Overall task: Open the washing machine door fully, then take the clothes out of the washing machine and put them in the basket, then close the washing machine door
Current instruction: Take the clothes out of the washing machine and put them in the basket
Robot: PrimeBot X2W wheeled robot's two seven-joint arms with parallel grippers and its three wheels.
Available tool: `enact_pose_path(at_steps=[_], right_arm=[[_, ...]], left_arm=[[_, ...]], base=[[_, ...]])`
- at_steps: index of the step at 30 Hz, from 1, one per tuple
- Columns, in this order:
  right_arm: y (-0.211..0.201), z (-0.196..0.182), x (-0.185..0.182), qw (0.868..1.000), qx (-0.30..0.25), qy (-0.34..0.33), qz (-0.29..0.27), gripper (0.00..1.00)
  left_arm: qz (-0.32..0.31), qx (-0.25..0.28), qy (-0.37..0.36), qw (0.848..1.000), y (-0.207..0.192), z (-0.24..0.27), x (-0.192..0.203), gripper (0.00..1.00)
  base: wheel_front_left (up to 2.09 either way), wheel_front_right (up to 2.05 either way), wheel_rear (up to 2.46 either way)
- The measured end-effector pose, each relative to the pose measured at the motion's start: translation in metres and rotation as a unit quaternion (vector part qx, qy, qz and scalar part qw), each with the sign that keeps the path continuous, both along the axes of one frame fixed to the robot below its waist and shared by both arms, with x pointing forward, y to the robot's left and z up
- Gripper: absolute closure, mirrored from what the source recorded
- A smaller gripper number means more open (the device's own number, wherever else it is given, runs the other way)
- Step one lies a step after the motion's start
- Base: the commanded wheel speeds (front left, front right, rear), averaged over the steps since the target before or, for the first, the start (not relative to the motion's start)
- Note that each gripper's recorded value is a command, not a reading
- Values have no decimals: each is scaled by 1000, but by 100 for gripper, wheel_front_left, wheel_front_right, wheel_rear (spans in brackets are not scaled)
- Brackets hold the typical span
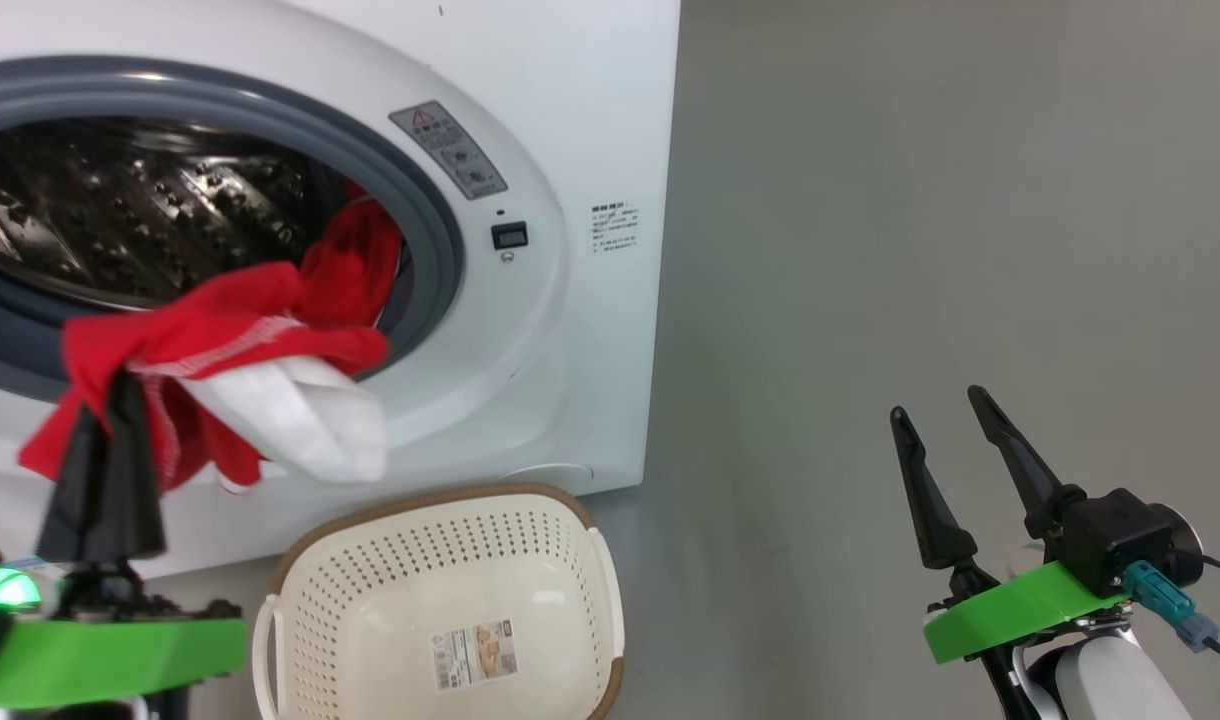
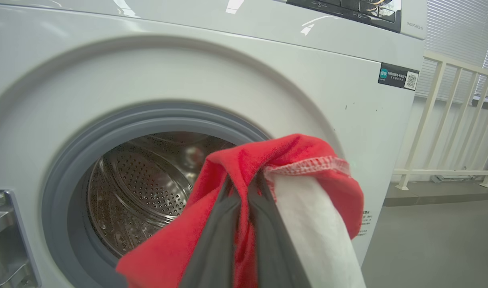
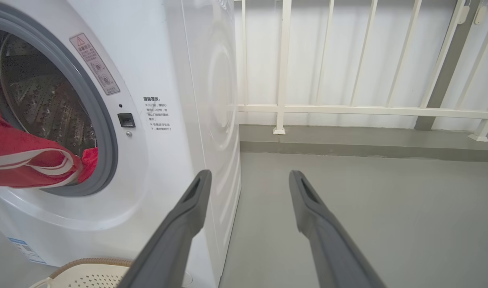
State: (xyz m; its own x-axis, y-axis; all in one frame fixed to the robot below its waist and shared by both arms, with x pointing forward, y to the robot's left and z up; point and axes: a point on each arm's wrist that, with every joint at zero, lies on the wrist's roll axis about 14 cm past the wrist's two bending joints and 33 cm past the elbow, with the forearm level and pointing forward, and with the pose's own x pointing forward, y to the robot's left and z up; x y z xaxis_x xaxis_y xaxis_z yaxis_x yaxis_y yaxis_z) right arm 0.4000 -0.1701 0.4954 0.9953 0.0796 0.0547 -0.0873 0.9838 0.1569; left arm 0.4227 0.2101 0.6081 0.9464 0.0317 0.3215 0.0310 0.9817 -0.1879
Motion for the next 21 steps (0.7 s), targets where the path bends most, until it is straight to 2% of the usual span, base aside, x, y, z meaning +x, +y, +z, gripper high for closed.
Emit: enact_pose_path(at_steps=[10, 21], right_arm=[[2, -19, 9, 1000, 1, 25, 3, 0], [2, -32, 25, 999, -1, 37, 4, 0]], left_arm=[[-32, -31, 77, 996, -26, -57, 11, 100], [-59, -60, 168, 982, -49, -128, 29, 100]], base=[[0, 0, 0], [0, 0, 0]])
